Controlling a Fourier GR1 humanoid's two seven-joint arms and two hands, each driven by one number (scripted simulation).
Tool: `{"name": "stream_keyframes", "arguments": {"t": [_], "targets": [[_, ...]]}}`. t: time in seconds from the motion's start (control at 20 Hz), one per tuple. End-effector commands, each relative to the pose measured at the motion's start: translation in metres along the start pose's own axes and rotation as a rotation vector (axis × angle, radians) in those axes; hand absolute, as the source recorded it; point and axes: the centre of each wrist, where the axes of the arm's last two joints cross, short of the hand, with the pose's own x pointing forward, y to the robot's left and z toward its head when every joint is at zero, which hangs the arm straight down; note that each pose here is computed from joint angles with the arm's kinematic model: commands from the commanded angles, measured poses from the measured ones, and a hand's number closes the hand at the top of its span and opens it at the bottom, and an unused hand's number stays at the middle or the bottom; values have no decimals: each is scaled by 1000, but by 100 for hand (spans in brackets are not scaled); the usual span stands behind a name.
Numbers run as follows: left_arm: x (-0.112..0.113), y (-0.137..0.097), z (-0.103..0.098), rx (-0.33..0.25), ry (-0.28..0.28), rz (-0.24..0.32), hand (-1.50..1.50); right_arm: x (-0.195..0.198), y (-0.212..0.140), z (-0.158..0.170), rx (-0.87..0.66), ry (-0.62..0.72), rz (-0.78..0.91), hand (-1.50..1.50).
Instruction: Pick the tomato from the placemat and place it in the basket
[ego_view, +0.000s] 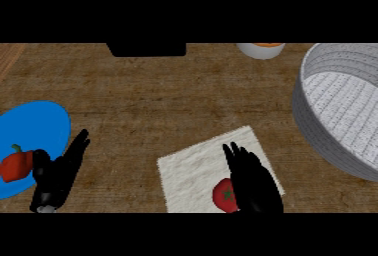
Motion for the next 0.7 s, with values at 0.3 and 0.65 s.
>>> {"name": "stream_keyframes", "arguments": {"t": [0.3, 0.65], "targets": [[-43, -1, 7, 18, 177, 19, 0, 4, 4, -4, -15, 123, 2, -150], [-45, -3, 11, 8, 163, 14, 0, 8, 32, -12, 29, 116, 30, 150]]}}
